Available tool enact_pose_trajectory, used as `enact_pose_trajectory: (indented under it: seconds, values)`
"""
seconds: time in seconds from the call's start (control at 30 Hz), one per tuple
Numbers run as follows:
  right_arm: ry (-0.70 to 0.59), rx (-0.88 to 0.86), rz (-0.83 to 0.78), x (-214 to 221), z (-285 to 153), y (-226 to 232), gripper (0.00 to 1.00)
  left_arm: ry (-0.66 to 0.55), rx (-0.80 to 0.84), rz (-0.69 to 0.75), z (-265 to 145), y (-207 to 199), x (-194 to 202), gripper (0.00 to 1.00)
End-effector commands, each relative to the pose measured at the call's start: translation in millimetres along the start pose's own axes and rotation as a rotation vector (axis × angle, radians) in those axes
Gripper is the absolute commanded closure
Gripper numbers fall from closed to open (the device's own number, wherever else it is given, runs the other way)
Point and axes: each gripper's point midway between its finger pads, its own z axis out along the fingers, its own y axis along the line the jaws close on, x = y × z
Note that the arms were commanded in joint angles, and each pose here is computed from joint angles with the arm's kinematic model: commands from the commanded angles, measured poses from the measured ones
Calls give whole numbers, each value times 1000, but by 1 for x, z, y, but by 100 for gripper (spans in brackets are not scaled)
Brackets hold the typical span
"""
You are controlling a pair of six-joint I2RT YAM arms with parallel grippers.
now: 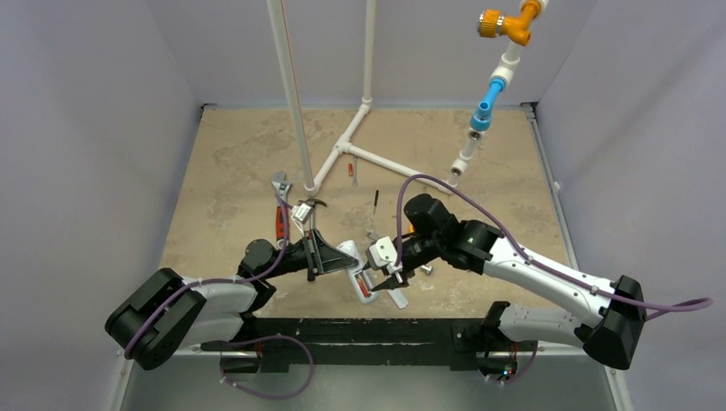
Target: Load the batteries into the remote control
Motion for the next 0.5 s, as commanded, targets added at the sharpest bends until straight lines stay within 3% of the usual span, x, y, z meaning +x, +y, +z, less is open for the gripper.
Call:
enact_pose_trajectory:
  seconds: [0.0,0.2,0.47]
  values:
    - [-73,-32,-9,-15,0,6,51,-5,78,52,0,-23,-3,100]
    - [-204,7,-47,-25,3,10,51,-15,77,54,-1,-26,-4,100]
    - [-269,31,-68,-31,0,15,52,-13,62,69,0,-28,-5,100]
